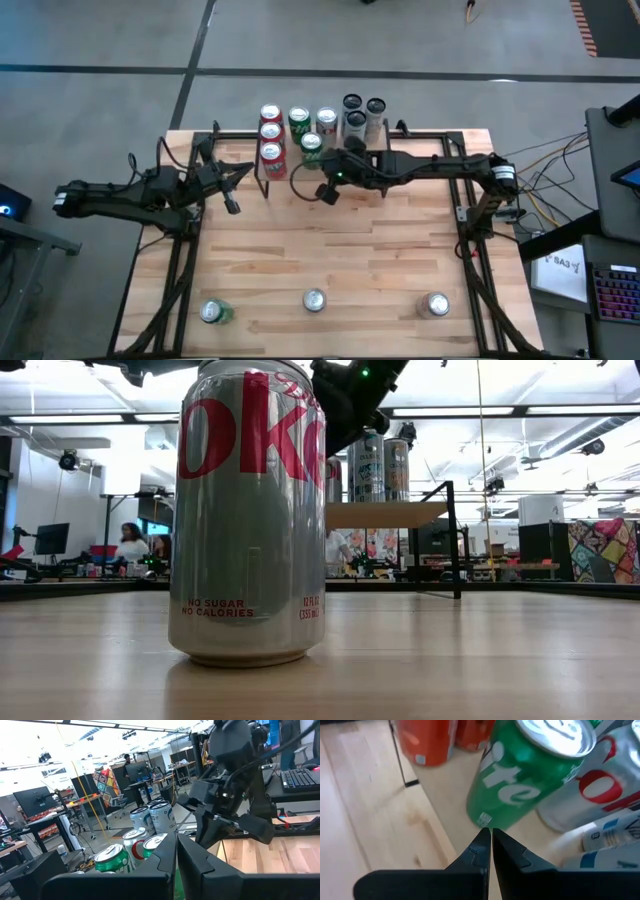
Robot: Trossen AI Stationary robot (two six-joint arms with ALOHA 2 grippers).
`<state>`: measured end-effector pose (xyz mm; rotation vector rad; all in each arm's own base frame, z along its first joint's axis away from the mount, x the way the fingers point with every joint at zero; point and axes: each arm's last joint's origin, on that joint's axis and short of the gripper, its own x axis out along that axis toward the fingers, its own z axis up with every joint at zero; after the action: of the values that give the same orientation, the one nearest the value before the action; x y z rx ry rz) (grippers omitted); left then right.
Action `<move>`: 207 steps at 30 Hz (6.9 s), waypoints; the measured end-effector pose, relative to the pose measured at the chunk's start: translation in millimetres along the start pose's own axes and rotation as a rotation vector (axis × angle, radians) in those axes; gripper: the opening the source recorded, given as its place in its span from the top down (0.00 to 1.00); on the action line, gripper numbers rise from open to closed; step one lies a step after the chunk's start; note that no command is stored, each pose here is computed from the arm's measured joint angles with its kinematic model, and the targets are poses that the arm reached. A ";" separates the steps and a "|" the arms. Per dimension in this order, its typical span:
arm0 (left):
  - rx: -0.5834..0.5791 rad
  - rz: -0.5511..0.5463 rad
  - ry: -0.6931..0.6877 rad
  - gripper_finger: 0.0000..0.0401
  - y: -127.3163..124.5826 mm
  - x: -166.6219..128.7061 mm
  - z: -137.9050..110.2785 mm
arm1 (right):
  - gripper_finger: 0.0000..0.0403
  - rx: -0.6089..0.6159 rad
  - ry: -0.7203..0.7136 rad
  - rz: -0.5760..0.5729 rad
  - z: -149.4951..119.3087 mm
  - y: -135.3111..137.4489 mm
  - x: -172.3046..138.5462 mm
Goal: Place canned beverage on shelf
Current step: Adjust the soda cans on the shelf
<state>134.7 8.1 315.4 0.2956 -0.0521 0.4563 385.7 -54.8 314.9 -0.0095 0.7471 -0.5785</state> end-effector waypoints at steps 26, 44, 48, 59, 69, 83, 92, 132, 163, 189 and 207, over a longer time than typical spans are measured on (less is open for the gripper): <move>0.000 0.000 0.000 1.00 0.0 0.1 0.0 | 0.98 -0.009 -0.001 -0.112 0.3 -13.1 23.5; 0.000 0.000 0.000 1.00 0.0 0.1 0.0 | 0.98 0.012 -0.076 -0.099 8.0 -11.9 24.9; 0.000 0.000 0.000 1.00 0.0 0.1 0.0 | 0.98 0.001 -0.073 -0.100 7.5 -11.1 26.8; 0.001 0.000 0.002 1.00 -0.3 0.5 -0.3 | 0.98 -0.017 -0.098 -0.107 9.0 -8.3 33.8; 0.002 -0.001 0.002 1.00 -0.4 0.6 -0.3 | 0.98 -0.012 -0.101 -0.111 9.5 -9.9 34.4; 0.002 -0.001 0.002 1.00 -0.4 0.6 -0.3 | 0.98 -0.023 -0.120 -0.111 11.3 -9.3 35.3; 0.005 -0.001 0.002 1.00 -0.4 0.6 -0.3 | 0.98 -0.035 -0.140 -0.111 13.2 -8.3 37.1; 0.021 -0.004 0.010 1.00 -1.7 2.3 -1.3 | 0.98 -0.062 -0.162 -0.109 14.2 -6.5 45.8; 0.021 -0.003 0.010 1.00 -1.7 2.3 -1.2 | 0.98 -0.056 -0.175 -0.108 15.6 -6.4 45.6; 0.021 -0.003 0.010 1.00 -1.7 2.3 -1.3 | 0.98 -0.038 -0.176 -0.105 15.5 -6.2 45.5; 0.026 -0.003 0.011 1.00 -1.7 2.4 -1.4 | 0.98 0.009 -0.178 -0.109 17.2 -1.5 26.2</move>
<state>137.6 8.1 313.9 0.3184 -0.0353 0.4557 411.3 -72.5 311.3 -0.0924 0.5736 -0.6758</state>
